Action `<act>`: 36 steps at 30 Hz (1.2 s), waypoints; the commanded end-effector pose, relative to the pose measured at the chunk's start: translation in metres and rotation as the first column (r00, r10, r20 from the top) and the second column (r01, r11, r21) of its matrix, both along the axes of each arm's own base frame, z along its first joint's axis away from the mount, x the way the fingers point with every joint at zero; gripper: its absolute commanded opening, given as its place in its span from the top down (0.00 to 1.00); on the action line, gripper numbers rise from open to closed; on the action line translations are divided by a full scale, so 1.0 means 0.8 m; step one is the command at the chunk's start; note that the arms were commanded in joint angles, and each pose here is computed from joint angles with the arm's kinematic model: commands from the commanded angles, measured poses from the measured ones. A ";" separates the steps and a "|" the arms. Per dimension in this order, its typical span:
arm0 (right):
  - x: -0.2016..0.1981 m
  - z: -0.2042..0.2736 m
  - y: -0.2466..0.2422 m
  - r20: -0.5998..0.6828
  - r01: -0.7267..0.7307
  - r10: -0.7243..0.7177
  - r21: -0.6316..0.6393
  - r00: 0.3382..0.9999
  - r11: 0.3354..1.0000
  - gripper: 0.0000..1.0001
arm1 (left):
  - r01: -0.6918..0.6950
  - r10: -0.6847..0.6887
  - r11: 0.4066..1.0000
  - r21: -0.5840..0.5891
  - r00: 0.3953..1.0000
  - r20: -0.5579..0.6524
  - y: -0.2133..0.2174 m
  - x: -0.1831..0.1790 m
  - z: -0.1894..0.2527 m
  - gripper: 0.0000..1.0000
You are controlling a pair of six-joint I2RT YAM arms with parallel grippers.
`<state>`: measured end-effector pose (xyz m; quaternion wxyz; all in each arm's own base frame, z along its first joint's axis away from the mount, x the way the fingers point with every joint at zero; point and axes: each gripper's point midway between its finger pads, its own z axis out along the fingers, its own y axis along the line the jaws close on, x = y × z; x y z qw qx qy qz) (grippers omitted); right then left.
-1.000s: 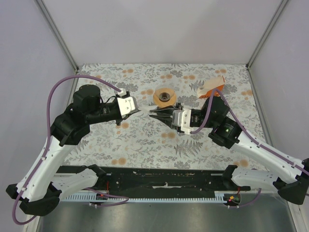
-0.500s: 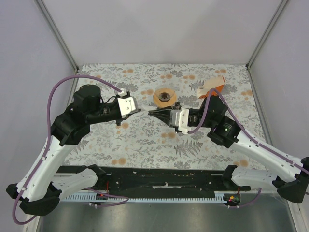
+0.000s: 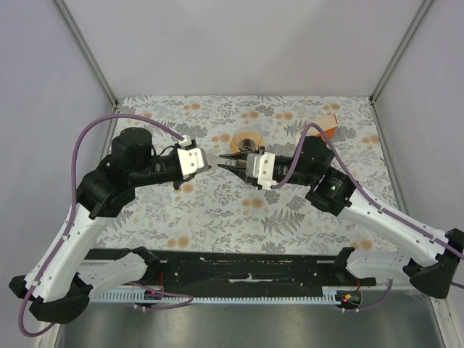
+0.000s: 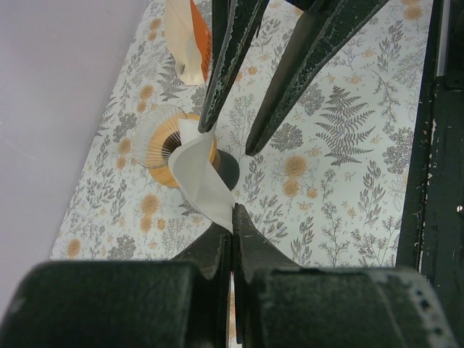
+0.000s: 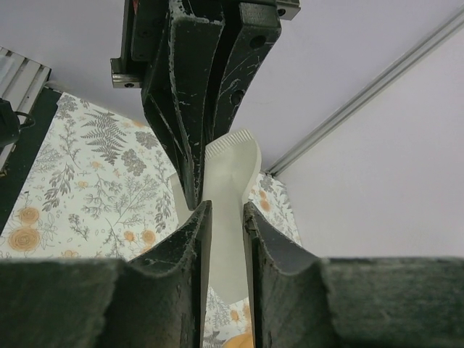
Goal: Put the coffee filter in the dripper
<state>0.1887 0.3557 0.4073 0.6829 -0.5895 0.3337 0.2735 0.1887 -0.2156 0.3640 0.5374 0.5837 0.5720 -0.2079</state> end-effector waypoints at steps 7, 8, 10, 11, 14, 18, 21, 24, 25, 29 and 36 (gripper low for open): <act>-0.007 0.018 0.005 0.003 -0.033 0.033 -0.004 0.999 0.999 0.55 | 0.029 -0.028 0.999 -0.019 0.997 0.069 -0.003 -0.003 0.024 0.98; -0.006 0.016 0.006 -0.001 -0.031 0.031 -0.009 1.000 0.999 0.53 | 0.029 -0.028 0.999 -0.018 0.997 0.068 -0.003 -0.003 0.023 0.98; -0.005 0.015 0.008 -0.004 -0.034 0.034 -0.015 0.999 0.999 0.50 | 0.030 -0.028 0.999 -0.018 0.997 0.070 -0.003 -0.003 0.024 0.98; -0.005 0.016 0.008 -0.004 -0.034 0.034 -0.015 0.999 0.999 0.48 | 0.030 -0.028 0.999 -0.020 0.997 0.073 -0.002 -0.003 0.025 0.98; -0.006 0.018 0.009 -0.004 -0.040 0.040 -0.017 0.999 0.999 0.45 | 0.028 -0.027 0.999 -0.019 0.997 0.073 -0.002 -0.003 0.025 0.98; -0.009 0.014 0.010 -0.013 -0.054 0.054 -0.035 0.998 0.998 0.43 | 0.029 -0.028 0.999 -0.017 0.997 0.075 -0.002 -0.003 0.024 0.98; -0.012 0.012 0.010 -0.012 -0.069 0.068 -0.056 0.998 0.996 0.40 | 0.028 -0.026 0.999 -0.017 0.996 0.083 -0.001 -0.003 0.027 0.98; -0.017 0.007 0.010 -0.004 -0.092 0.092 -0.081 0.996 0.992 0.38 | 0.030 -0.030 1.000 -0.002 0.995 0.097 0.000 -0.002 0.025 0.98; -0.017 0.006 0.011 -0.001 -0.093 0.094 -0.088 0.996 0.992 0.37 | 0.032 -0.033 0.999 0.006 0.994 0.105 0.001 -0.001 0.025 0.98; -0.012 0.005 0.013 0.001 -0.087 0.088 -0.106 0.996 0.991 0.34 | 0.043 -0.051 0.998 0.052 0.986 0.159 0.004 0.002 0.024 0.98; -0.006 0.013 0.022 0.001 -0.090 0.091 -0.105 0.996 0.990 0.33 | 0.034 -0.092 0.984 0.172 0.934 0.346 0.016 0.015 0.032 0.98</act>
